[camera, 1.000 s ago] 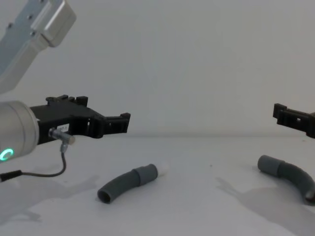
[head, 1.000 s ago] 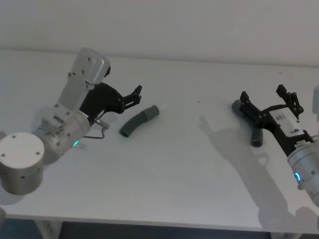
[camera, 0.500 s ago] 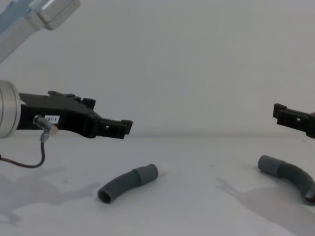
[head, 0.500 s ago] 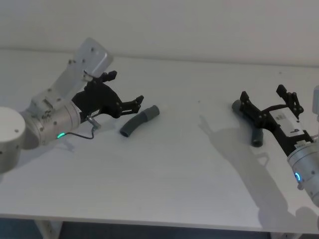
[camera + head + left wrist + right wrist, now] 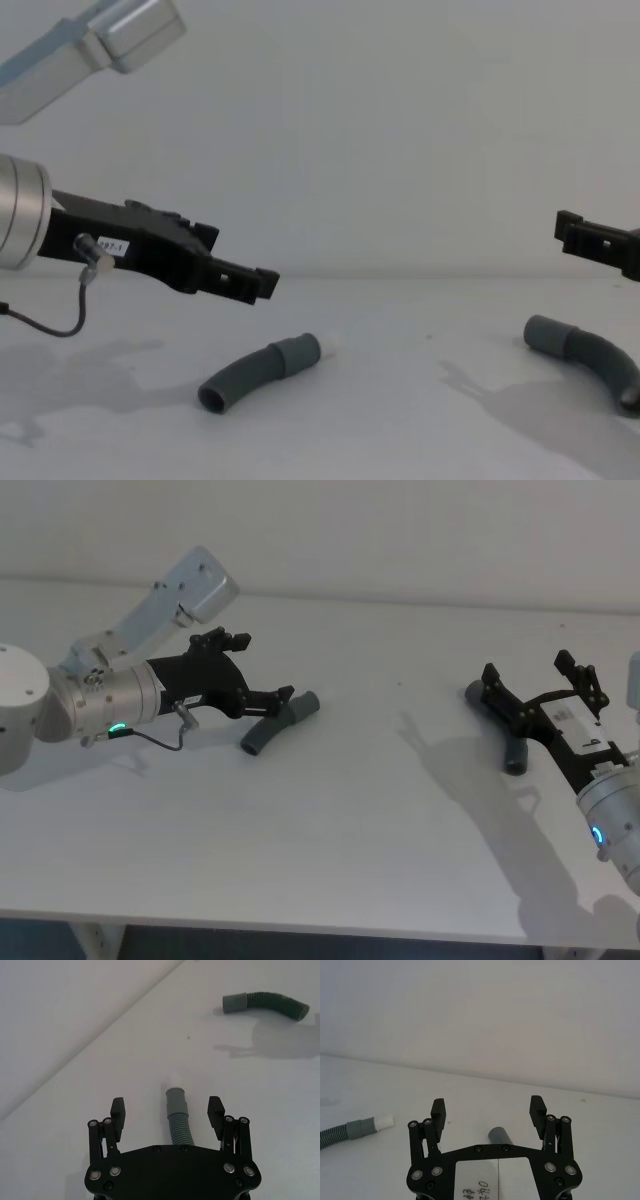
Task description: Use both hands to pick up one end of the pipe from the table, align the ends, and insert them.
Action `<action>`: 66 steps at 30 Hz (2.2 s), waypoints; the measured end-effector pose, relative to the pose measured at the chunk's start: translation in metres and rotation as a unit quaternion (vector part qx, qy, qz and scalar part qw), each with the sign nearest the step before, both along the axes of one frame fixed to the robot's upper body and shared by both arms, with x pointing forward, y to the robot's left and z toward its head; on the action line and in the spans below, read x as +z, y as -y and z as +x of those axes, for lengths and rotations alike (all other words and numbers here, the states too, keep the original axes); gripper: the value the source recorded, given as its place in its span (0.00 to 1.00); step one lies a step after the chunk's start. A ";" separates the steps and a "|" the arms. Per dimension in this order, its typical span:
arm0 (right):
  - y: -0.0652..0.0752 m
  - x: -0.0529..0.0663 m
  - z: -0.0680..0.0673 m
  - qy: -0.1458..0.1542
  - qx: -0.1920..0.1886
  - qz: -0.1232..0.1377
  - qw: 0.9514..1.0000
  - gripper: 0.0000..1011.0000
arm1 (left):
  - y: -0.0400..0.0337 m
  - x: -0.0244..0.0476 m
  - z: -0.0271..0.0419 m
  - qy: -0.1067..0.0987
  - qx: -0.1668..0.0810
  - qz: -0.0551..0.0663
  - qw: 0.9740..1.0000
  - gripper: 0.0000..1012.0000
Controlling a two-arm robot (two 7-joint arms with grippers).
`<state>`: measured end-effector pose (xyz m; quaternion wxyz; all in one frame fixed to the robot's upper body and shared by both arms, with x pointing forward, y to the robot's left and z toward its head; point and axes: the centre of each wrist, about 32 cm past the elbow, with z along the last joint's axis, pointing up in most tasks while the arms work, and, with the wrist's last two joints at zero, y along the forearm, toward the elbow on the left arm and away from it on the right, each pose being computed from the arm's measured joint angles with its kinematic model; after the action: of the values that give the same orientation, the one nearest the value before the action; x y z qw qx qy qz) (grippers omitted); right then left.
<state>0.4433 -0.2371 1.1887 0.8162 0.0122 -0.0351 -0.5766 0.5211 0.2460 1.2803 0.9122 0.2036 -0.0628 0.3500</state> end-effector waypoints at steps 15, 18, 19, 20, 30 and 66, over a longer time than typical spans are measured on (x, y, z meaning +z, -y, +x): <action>0.000 0.000 0.000 0.000 0.000 0.000 1.000 0.99 | 0.0009 -0.0088 0.0223 -0.036 -0.021 0.012 0.999 0.99; 0.000 0.000 0.000 0.000 0.000 0.000 1.000 0.99 | 0.0020 -0.0115 0.0256 -0.041 -0.022 0.015 0.999 0.99; 0.000 0.000 0.000 0.000 0.000 0.000 1.000 0.99 | 0.0027 -0.0128 0.0270 -0.043 -0.023 0.016 0.999 0.99; 0.000 0.000 0.000 0.000 0.000 0.000 1.000 0.99 | 0.0032 -0.0137 0.0279 -0.044 -0.023 0.017 0.999 0.99; 0.000 0.000 0.000 0.000 0.000 0.000 1.000 0.99 | 0.0099 -0.0237 0.0360 -0.054 -0.019 0.023 0.998 0.99; 0.000 0.000 0.000 0.000 0.000 0.000 1.000 0.99 | 0.0317 -0.0484 0.0573 -0.084 0.005 0.006 0.996 0.99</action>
<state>0.4433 -0.2371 1.1887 0.8162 0.0122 -0.0351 -0.5766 0.5784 0.2143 1.2320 0.9112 0.2383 0.0127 0.3358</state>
